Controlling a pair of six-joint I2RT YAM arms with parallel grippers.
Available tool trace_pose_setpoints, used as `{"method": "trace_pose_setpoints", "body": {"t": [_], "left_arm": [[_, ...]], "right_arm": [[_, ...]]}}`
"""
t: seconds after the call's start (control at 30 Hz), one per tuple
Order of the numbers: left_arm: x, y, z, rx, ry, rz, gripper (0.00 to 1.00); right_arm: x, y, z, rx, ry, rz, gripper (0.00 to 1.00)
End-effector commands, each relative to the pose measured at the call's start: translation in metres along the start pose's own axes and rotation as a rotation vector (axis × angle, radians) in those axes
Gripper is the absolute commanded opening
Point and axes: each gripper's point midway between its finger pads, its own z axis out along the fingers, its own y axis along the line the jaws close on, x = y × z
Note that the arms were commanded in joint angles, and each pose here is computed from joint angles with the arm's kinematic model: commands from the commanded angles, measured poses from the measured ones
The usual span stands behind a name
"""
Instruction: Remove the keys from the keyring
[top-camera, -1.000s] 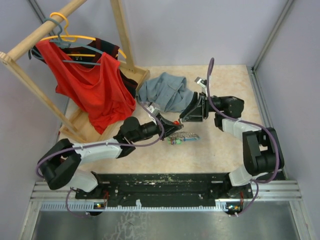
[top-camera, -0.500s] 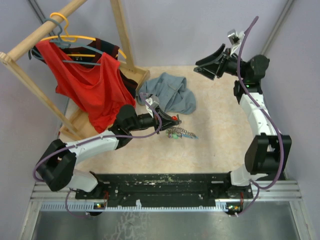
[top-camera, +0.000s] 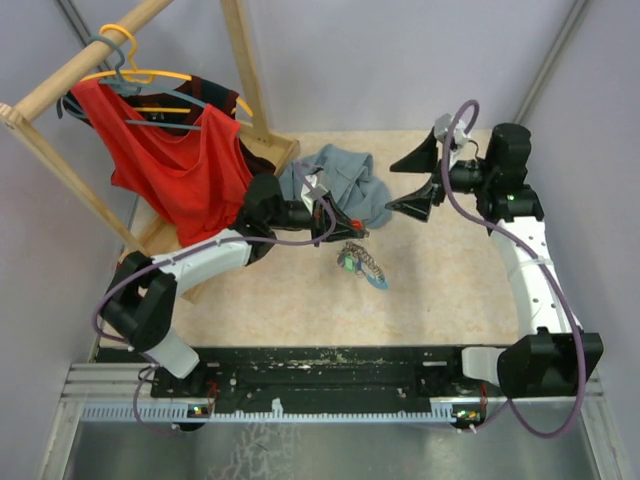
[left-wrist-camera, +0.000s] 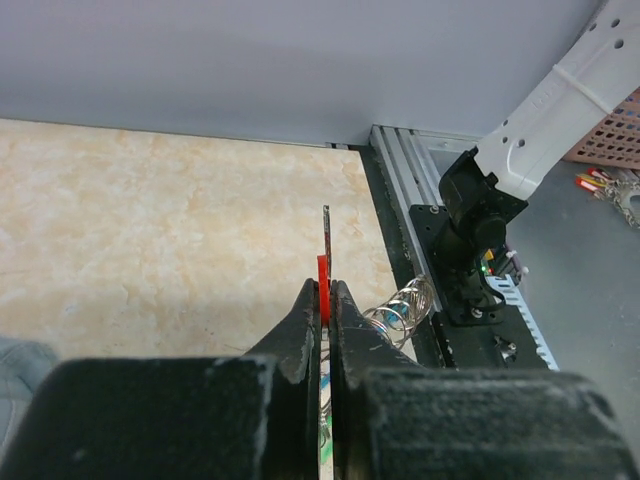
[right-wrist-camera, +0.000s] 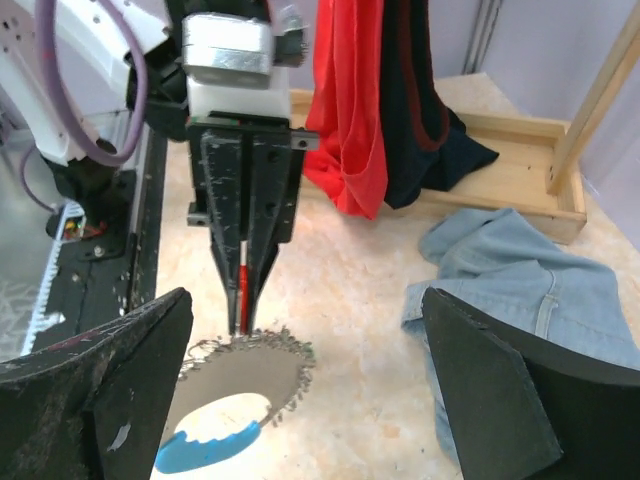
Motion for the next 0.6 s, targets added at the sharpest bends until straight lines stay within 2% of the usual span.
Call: {"method": "trace_pose_setpoints", "body": {"t": [0.0,0.13,0.37,0.57], "left_arm": [[-0.018,-0.004,0.006,0.145,0.006,0.087,0.0],[-0.011,0.004,0.012,0.179,0.032,0.077,0.0],[0.005,0.015,0.016,0.167,0.045,0.047,0.0],[0.011,0.013,0.014,0.168,0.048,0.049,0.0]], "right_arm": [[0.028,0.036,0.003,-0.035,0.156,-0.136,0.97],[0.051,0.043,0.009,-0.076,0.141,-0.088,0.95],[0.083,0.037,0.029,-0.058,0.257,-0.073,0.83],[0.095,0.037,0.036,-0.085,0.266,-0.028,0.69]]}}
